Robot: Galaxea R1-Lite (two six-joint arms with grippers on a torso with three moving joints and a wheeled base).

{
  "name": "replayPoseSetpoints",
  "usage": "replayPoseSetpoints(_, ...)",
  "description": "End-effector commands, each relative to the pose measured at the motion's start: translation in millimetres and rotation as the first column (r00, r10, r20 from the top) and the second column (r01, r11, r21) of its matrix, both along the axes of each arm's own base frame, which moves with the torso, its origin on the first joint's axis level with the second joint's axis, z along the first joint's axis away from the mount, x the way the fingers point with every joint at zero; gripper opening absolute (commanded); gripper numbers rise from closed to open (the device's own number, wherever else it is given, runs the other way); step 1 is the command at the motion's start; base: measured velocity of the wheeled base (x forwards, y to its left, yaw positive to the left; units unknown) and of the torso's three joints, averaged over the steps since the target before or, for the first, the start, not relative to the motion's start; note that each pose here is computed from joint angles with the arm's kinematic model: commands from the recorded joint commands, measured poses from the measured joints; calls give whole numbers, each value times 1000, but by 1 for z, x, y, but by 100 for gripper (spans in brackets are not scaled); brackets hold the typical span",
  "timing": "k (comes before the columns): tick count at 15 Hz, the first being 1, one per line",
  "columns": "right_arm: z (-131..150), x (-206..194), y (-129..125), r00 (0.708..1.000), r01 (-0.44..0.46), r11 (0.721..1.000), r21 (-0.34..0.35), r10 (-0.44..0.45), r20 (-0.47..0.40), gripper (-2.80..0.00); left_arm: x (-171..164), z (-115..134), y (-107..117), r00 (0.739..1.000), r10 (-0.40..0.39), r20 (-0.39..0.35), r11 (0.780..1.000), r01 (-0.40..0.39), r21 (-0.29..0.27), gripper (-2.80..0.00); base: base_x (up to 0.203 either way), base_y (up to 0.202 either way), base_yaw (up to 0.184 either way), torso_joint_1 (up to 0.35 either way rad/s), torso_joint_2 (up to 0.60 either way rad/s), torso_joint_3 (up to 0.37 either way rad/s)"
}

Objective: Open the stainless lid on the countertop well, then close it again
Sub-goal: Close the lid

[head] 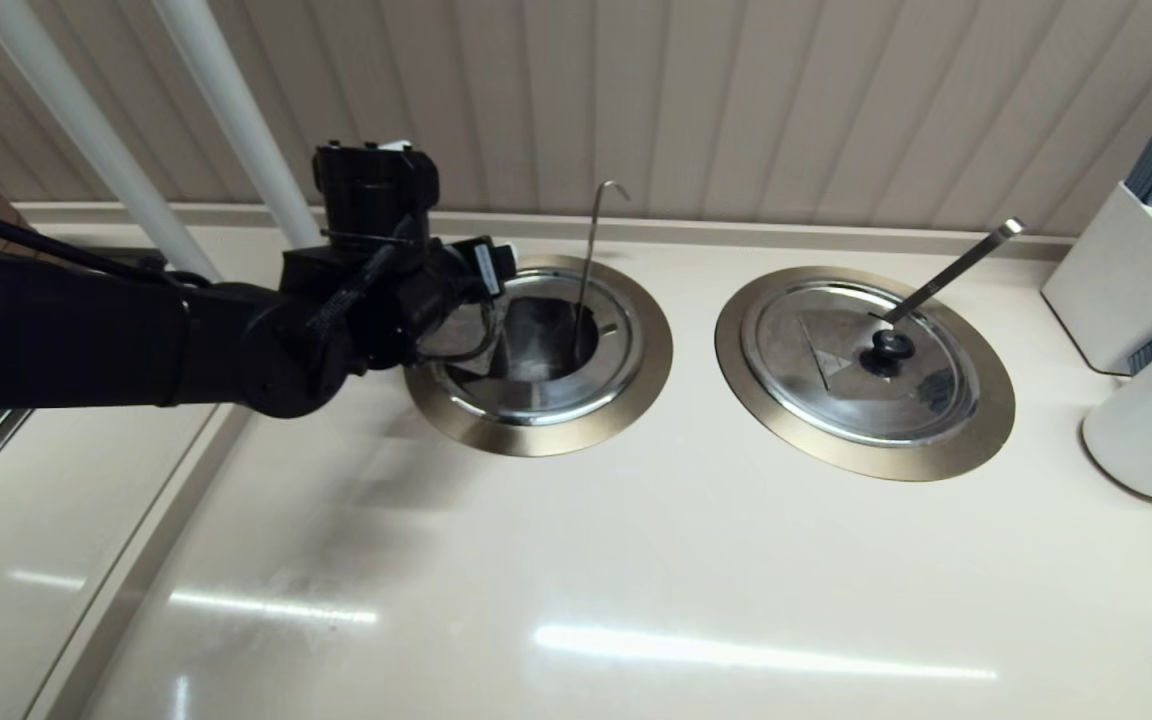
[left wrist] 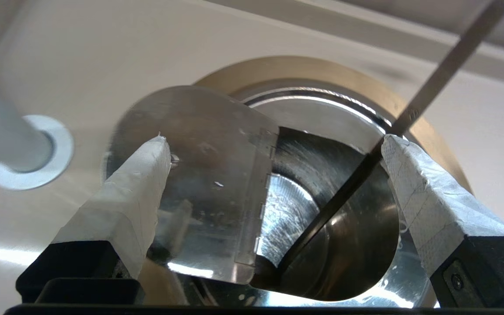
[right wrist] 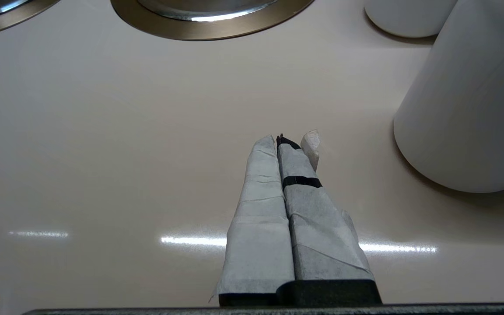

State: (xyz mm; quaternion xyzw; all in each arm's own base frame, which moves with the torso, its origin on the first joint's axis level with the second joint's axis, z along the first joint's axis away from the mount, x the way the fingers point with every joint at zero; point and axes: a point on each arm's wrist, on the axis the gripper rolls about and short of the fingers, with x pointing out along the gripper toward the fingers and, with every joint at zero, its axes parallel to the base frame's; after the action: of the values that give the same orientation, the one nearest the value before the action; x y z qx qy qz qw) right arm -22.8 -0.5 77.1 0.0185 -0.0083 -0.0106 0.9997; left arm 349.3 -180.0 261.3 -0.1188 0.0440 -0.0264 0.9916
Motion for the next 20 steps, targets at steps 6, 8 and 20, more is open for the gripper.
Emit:
replayPoseSetpoints(6,-1,0,0,1000,0,1000,-1,0,-4,-280,-19,0,23,993,111,-37,988,-114,-106,0,0,0,0,0,0,0)
replayPoseSetpoints(8,-1,0,0,1000,0,1000,-1,0,-4,-280,-11,-23,19,988,121,-96,985,-131,-112,0,0,0,0,0,0,0)
replayPoseSetpoints(20,-1,0,0,1000,0,1000,-1,0,-4,-280,9,-36,29,979,160,-124,964,-182,-193,0,0,0,0,0,0,0)
